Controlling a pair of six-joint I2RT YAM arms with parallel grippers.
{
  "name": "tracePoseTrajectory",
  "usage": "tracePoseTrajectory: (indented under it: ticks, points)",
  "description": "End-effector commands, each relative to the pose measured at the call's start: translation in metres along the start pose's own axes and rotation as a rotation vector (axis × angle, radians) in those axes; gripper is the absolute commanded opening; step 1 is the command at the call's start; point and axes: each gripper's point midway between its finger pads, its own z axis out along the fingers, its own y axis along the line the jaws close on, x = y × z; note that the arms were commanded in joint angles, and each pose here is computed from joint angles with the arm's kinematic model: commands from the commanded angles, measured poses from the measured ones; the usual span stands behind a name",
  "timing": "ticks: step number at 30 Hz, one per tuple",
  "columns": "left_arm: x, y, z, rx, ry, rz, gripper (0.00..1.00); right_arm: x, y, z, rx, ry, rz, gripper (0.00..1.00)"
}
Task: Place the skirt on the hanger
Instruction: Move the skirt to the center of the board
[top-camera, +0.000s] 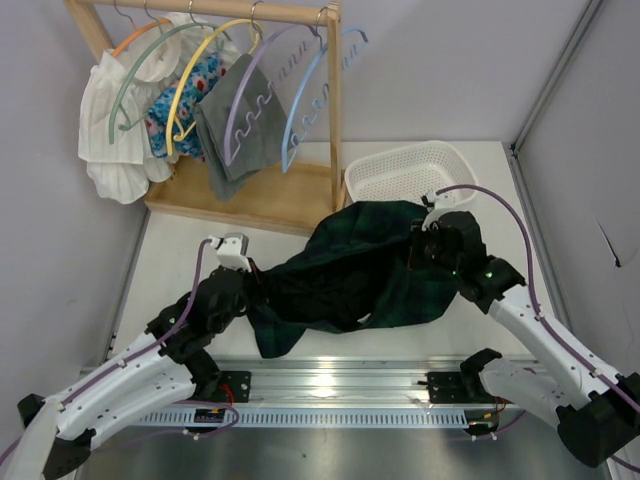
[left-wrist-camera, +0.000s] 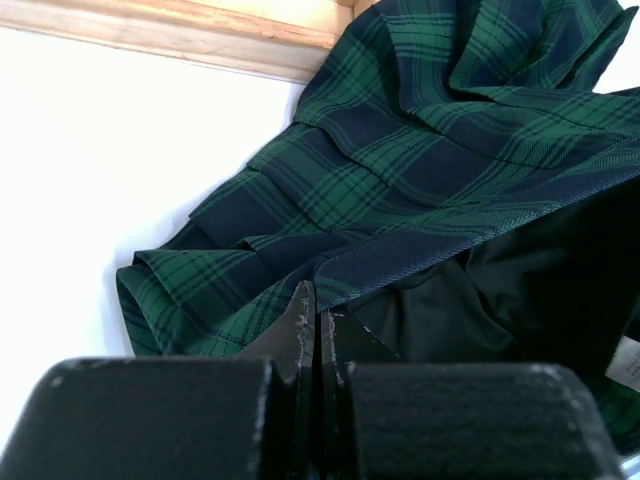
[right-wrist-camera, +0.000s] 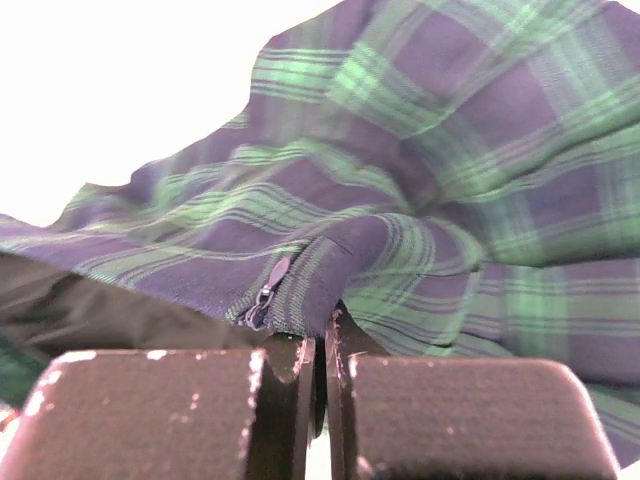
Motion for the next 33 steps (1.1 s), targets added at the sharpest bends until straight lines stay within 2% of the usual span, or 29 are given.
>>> tracePoseTrajectory:
  ticks: [1,4,8,11,14,15,19,24,26,27,29,33]
  points:
    - [-0.024,-0.005,-0.005,0.009,-0.051,0.029,0.0,-0.013,0.027,-0.018,-0.162,-0.01,0.049,0.0]
    - [-0.038,-0.012,-0.01,0.038,-0.09,0.017,0.0,-0.013,0.026,-0.03,-0.158,-0.026,0.027,0.0]
    - [-0.057,-0.015,-0.019,0.044,-0.134,0.015,0.0,-0.025,-0.001,-0.048,0.004,-0.065,-0.017,0.0]
    - [-0.063,-0.018,-0.022,0.053,-0.145,0.026,0.0,-0.032,-0.006,-0.061,0.043,-0.072,-0.059,0.0]
    - [-0.057,-0.017,-0.019,0.055,-0.134,0.033,0.0,-0.035,0.012,-0.064,-0.056,-0.074,-0.081,0.0]
    - [-0.057,-0.018,-0.018,0.059,-0.138,0.023,0.0,-0.039,0.028,-0.065,-0.14,-0.085,-0.073,0.0]
    - [-0.042,-0.014,-0.004,0.02,-0.103,-0.005,0.01,-0.04,0.05,-0.059,-0.251,-0.088,-0.003,0.0]
    - [-0.037,-0.036,0.014,0.118,-0.109,-0.03,0.0,-0.05,0.065,-0.061,-0.248,-0.206,-0.007,0.0]
    - [-0.052,-0.048,0.018,0.191,-0.181,-0.074,0.01,-0.06,0.067,-0.065,-0.234,-0.262,-0.011,0.0]
    - [-0.049,-0.057,0.02,0.246,-0.163,-0.077,0.01,-0.07,0.074,-0.07,-0.258,-0.301,-0.012,0.0]
    - [-0.074,-0.065,0.023,0.303,-0.216,-0.099,0.01,-0.079,0.078,-0.072,-0.263,-0.336,-0.012,0.0]
    - [-0.126,-0.095,0.019,0.382,-0.232,-0.03,0.0,-0.089,0.075,-0.067,-0.184,-0.359,-0.066,0.0]
